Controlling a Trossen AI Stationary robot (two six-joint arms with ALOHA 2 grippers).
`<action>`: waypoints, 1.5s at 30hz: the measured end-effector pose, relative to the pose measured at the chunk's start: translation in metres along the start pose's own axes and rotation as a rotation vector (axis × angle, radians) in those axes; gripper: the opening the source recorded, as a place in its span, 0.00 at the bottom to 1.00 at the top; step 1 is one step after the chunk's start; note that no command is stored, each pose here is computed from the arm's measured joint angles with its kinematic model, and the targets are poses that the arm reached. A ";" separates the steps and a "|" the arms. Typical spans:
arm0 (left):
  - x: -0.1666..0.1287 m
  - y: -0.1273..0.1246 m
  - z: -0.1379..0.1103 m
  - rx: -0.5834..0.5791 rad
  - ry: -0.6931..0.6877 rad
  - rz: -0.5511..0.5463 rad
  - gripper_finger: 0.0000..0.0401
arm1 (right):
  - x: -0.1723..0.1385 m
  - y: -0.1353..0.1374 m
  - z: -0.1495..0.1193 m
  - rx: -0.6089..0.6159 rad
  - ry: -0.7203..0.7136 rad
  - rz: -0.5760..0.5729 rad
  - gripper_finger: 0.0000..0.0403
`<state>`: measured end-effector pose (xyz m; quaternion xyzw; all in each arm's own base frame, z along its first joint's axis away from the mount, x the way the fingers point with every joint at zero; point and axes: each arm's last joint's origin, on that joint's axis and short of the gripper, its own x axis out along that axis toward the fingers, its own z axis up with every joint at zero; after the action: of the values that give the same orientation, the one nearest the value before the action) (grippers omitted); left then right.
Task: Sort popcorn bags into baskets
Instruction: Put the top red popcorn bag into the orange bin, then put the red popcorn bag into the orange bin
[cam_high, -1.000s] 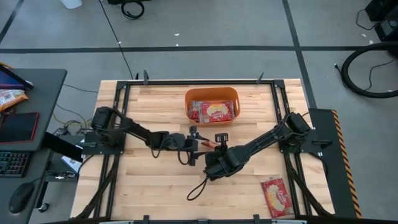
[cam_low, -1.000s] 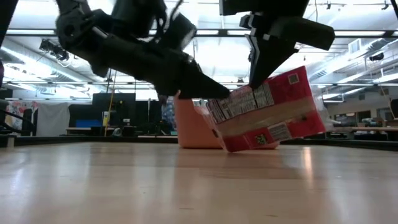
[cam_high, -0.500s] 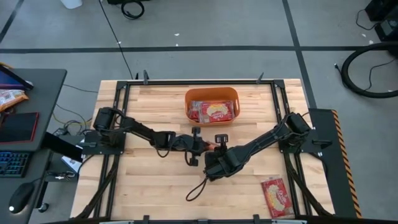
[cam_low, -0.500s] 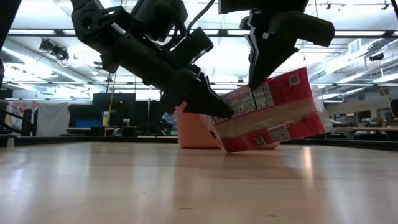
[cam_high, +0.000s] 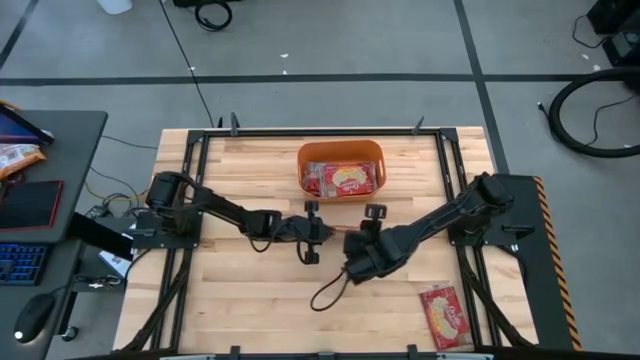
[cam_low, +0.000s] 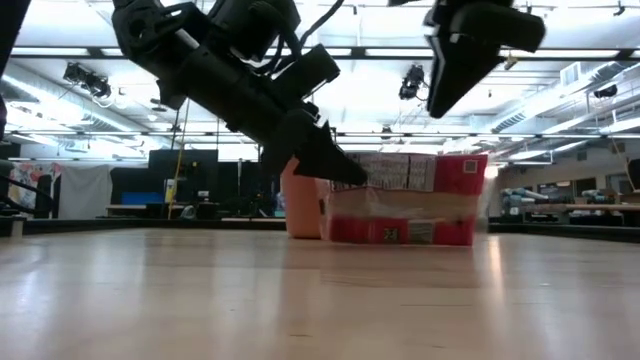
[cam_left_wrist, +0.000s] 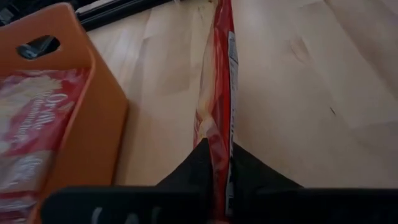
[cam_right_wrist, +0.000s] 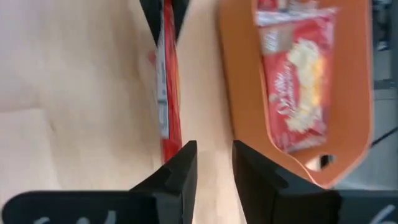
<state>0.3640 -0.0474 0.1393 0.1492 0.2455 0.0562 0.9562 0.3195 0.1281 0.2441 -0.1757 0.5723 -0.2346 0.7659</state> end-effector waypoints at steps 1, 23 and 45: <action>-0.002 0.000 0.002 -0.004 -0.003 0.002 0.08 | -0.001 -0.001 -0.005 0.010 -0.010 -0.015 0.26; -0.033 0.086 0.065 0.054 -0.121 0.391 0.07 | 0.005 -0.023 -0.121 0.311 -0.293 -0.010 0.26; -0.013 0.127 0.039 0.225 0.009 0.446 0.40 | 0.008 -0.004 -0.127 0.295 -0.207 0.206 0.26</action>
<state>0.3669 0.0603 0.2172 0.3048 0.2152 0.2389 0.8965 0.1991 0.1198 0.2038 -0.0255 0.4652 -0.2170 0.8578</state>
